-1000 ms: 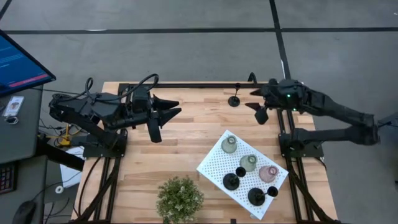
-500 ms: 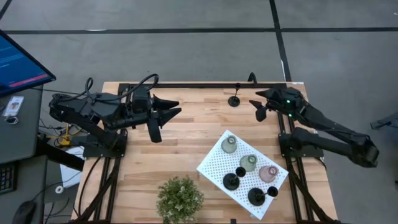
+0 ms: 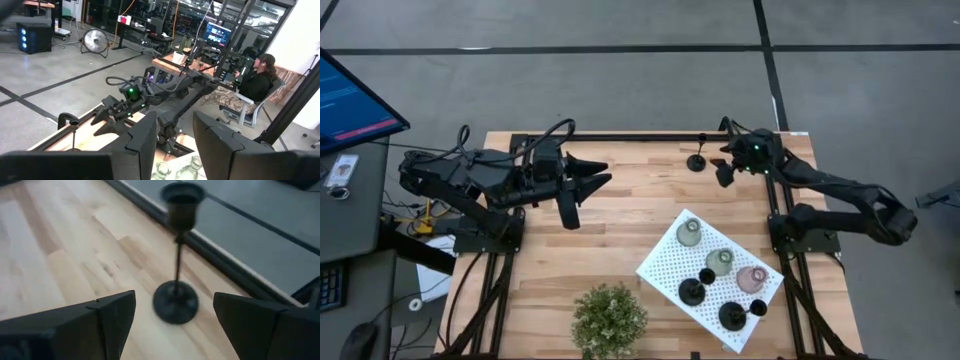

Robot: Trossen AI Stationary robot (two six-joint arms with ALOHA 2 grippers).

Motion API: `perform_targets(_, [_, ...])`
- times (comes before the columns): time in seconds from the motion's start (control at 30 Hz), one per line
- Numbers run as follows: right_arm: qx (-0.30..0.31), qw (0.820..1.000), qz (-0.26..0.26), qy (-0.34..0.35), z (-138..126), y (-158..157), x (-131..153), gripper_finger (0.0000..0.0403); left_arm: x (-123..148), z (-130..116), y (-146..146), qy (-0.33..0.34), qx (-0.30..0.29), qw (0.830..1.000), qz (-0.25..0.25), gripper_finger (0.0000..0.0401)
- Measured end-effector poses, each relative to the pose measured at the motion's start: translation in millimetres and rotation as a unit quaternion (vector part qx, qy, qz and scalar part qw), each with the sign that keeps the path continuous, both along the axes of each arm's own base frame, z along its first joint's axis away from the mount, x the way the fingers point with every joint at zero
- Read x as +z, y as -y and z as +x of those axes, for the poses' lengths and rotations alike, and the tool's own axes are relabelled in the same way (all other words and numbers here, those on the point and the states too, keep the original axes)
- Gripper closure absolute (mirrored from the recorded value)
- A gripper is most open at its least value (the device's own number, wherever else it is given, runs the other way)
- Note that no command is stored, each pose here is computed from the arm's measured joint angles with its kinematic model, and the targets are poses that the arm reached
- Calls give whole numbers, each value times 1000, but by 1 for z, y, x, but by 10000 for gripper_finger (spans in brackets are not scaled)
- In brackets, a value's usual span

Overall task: Pick & Place candle stick holders
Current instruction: Put the left black candle holder on the shelf aligned with the black candle holders

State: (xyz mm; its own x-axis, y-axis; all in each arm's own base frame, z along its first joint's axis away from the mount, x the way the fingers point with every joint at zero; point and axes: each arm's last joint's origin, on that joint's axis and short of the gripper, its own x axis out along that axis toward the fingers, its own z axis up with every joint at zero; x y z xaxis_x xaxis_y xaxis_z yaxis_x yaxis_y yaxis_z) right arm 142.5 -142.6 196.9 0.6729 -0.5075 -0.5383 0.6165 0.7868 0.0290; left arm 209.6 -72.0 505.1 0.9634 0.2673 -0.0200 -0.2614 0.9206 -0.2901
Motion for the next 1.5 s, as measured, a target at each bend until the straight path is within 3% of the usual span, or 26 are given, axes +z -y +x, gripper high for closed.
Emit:
perform_targets(0.6, [16, 1000, -8, 10, 15, 37, -33, 143, 0, 0, 0, -3, 0, 1000, 7, 274])
perform_targets(1.27, [16, 999, -25, 44, 31, 52, -53, 143, -1, 1, 1, -3, 0, 1000, 4, 274])
perform_targets(1.4, [12, 998, -31, 54, 31, 54, -52, 166, -1, 1, 1, -3, 0, 1000, 4, 274])
perform_targets(1.5, [6, 998, -27, 54, 31, 54, -52, 212, -1, 1, 1, -3, 0, 1000, 4, 274])
